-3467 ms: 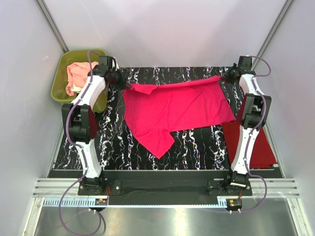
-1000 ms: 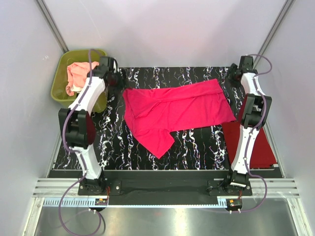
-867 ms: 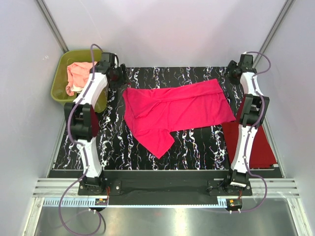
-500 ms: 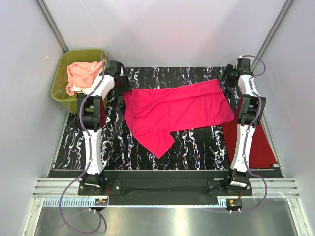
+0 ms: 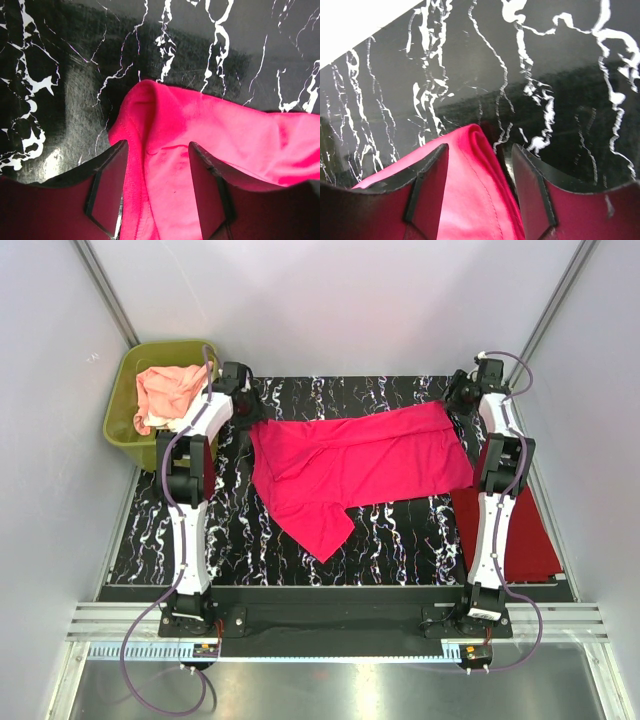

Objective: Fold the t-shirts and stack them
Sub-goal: Fold the tshirt

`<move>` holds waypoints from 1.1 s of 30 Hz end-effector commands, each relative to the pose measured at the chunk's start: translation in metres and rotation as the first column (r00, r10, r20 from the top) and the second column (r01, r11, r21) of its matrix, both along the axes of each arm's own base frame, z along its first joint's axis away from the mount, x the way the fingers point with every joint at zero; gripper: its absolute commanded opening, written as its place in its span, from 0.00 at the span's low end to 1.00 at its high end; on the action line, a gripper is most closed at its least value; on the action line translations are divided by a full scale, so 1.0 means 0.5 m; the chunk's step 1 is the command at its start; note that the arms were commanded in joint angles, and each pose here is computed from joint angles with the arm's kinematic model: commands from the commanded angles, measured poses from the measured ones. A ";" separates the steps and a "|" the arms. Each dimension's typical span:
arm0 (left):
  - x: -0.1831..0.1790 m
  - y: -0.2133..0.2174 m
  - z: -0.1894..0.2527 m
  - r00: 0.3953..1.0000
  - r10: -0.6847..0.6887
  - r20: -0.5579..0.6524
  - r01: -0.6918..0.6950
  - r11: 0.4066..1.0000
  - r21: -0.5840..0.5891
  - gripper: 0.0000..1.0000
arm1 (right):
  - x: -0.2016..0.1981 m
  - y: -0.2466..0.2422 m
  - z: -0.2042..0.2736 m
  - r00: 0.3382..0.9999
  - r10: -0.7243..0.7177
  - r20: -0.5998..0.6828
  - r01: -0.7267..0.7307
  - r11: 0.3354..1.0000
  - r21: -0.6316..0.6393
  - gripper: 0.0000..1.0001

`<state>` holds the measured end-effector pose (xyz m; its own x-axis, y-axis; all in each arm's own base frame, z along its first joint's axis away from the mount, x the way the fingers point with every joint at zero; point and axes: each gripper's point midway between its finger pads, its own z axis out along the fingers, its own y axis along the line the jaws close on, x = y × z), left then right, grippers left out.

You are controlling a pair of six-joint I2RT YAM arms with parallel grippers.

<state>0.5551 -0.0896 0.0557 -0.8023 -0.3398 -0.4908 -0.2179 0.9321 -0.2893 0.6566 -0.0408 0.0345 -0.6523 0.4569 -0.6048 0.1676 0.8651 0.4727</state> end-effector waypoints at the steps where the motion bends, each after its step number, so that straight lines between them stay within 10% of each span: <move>1: 0.044 0.010 0.031 0.996 0.040 0.082 -0.040 0.999 -0.002 0.57 | 0.024 0.023 0.023 0.997 0.042 0.061 -0.042 0.999 0.002 0.60; 11: 0.038 0.010 -0.023 0.998 0.061 0.026 -0.060 0.997 -0.042 0.49 | 0.029 0.029 0.001 0.999 0.017 0.043 -0.019 0.999 0.032 0.44; 18: 0.051 0.043 -0.032 0.995 0.094 0.027 -0.094 0.995 -0.025 0.00 | 0.047 0.005 0.009 0.994 -0.097 0.054 0.094 0.994 0.049 0.12; 20: 0.063 0.053 -0.026 0.995 0.096 0.039 -0.096 0.995 -0.010 0.00 | 0.052 -0.002 0.006 0.986 -0.153 0.060 0.149 0.987 0.067 0.00; 33: 0.119 0.115 0.074 0.978 0.095 0.187 -0.122 0.983 0.138 0.00 | 0.088 0.022 0.025 0.956 -0.288 0.053 0.264 0.927 0.268 0.00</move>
<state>0.5935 -0.0559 0.0575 -0.7328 -0.3676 -0.5726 -0.2763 0.9298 -0.2433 0.6857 -0.0346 0.0251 -0.4905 0.7147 -0.4986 0.3377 0.6833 0.6473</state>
